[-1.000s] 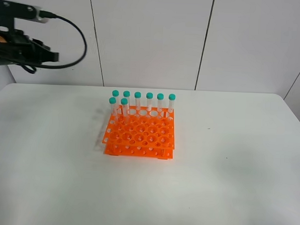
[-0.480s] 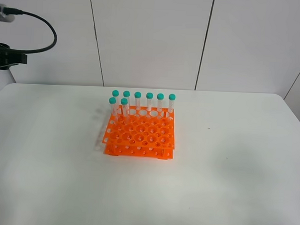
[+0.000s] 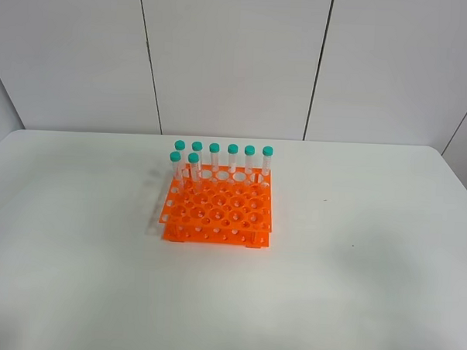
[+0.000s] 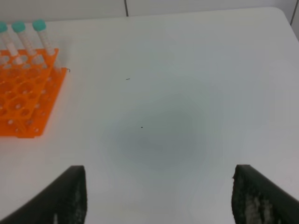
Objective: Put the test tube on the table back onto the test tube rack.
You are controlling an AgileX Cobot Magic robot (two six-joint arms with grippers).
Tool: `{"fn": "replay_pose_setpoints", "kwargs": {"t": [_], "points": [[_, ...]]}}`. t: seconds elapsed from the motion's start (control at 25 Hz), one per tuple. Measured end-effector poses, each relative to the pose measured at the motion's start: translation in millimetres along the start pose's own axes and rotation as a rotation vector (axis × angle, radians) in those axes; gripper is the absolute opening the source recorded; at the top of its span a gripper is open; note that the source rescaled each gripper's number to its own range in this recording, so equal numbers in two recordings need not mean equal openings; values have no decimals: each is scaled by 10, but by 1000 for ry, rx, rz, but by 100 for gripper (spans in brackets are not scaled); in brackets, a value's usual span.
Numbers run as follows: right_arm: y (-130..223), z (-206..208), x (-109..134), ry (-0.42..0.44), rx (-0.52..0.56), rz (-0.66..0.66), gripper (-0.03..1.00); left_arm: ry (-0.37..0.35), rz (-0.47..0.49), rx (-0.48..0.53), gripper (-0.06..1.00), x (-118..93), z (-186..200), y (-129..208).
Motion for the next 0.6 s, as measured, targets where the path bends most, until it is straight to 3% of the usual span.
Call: {"fn": "replay_pose_setpoints", "kwargs": {"t": [0.08,0.16,0.32,0.44,0.6], "points": [[0,0,0,0,0,0,73,-21,-37,-9,17,-116,232,212],[0,0,0,0,0,0,73,-96,-42,-40,17,-168,450,455],[0,0,0,0,0,0,73,-219,57,-98,17,-223,683,924],[0,0,0,0,0,0,73,-231,111,-135,17,-307,748,1151],[0,0,0,0,0,0,73,-212,102,-93,17,-378,749,1314]]}}
Point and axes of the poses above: a point on each arm's last joint axis where the gripper is mounted, z pointing back along that axis away from the gripper, x along the wrist's bending axis when the last joint is at zero, y = z × x, the point moved 6 cm from there along -z, pointing out along that axis toward the gripper, and after that the axes turned 12 degrees about -z, right-handed, at the moved point
